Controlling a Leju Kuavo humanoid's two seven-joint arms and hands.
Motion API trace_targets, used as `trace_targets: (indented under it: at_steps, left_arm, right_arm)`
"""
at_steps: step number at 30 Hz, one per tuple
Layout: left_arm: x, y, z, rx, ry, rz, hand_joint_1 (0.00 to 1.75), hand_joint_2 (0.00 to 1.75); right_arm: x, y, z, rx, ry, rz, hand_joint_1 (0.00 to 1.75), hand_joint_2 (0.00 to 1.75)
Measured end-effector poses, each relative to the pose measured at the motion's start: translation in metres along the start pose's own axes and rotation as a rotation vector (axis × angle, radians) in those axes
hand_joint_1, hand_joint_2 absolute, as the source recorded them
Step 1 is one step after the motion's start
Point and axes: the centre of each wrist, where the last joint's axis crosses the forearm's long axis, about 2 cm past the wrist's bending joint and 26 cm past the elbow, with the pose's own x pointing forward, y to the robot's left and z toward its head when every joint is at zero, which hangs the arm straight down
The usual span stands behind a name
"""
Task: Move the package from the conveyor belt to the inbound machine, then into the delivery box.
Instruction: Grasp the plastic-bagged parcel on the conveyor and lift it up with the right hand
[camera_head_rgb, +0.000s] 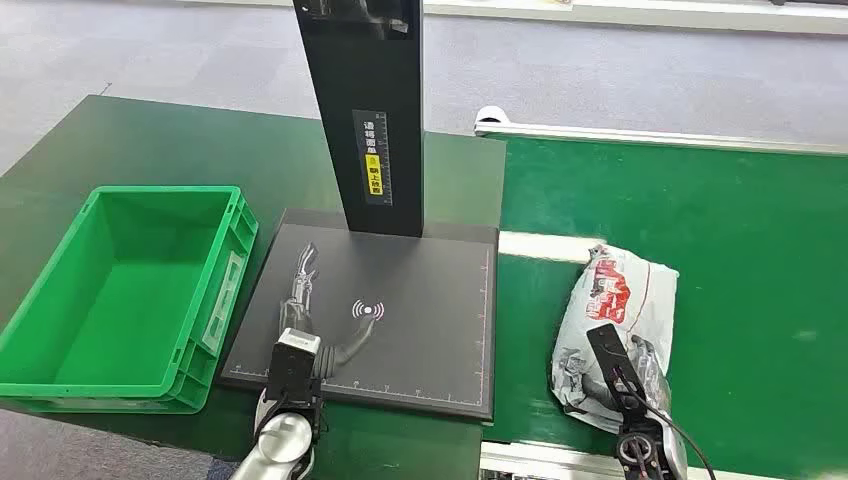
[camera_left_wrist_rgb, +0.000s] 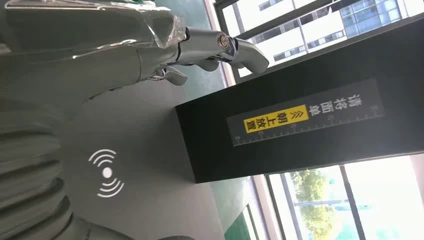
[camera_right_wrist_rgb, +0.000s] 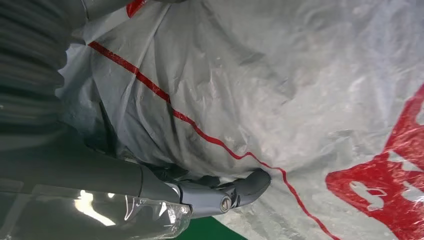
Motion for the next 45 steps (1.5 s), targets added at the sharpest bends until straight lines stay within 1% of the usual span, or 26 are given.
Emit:
trace_targets:
  at_steps: [3, 4, 7, 8, 13, 17, 20, 24, 36, 40, 42, 45]
  left_arm:
    - [0.0, 0.0, -0.001, 0.005, 0.003, -0.005, 0.0, 1.75]
    - [0.0, 0.001, -0.001, 0.005, 0.003, -0.008, 0.0, 1.75]
    - [0.0, 0.001, -0.001, 0.007, 0.003, -0.013, 0.0, 1.75]
    - [0.001, 0.0, -0.002, 0.008, 0.004, -0.013, 0.0, 1.75]
    - [0.002, -0.001, -0.003, 0.016, 0.004, -0.014, 0.0, 1.75]
    - [0.003, 0.001, -0.002, 0.036, 0.006, -0.018, 0.0, 1.75]
    - [0.005, 0.006, -0.001, 0.064, 0.007, -0.025, 0.0, 1.75]
    - [0.008, 0.011, 0.003, 0.089, 0.007, -0.027, 0.0, 1.75]
    - [0.01, 0.016, 0.003, 0.114, 0.003, -0.03, 0.0, 1.75]
    - [0.01, 0.017, 0.005, 0.114, -0.006, -0.035, 0.0, 1.75]
    - [0.01, 0.017, 0.005, 0.114, -0.014, -0.035, 0.0, 1.75]
    - [0.01, 0.018, 0.005, 0.12, -0.03, -0.028, 0.0, 1.75]
  right_arm:
    - [0.009, 0.001, -0.006, 0.029, 0.01, 0.017, 0.0, 1.75]
    - [0.012, 0.002, -0.009, 0.043, 0.014, 0.025, 0.41, 1.75]
    - [0.018, 0.003, -0.014, 0.084, 0.019, 0.047, 1.71, 1.75]
    - [0.02, 0.003, -0.016, 0.096, 0.017, 0.053, 1.75, 1.75]
    - [0.029, 0.0, -0.023, 0.117, -0.001, 0.057, 1.75, 1.75]
    - [0.035, -0.002, -0.024, 0.067, -0.048, 0.029, 1.75, 1.75]
    - [0.041, -0.002, -0.019, -0.001, -0.119, -0.015, 1.75, 1.75]
    - [0.055, -0.005, -0.011, -0.059, -0.199, -0.051, 1.75, 1.75]
    - [0.064, -0.008, -0.001, -0.113, -0.273, -0.078, 1.75, 1.75]
    - [0.065, -0.015, 0.01, -0.226, -0.351, -0.126, 1.75, 1.75]
    - [0.066, -0.022, 0.021, -0.323, -0.415, -0.152, 1.75, 1.75]
    - [0.071, -0.034, 0.041, -0.484, -0.544, -0.198, 1.75, 1.75]
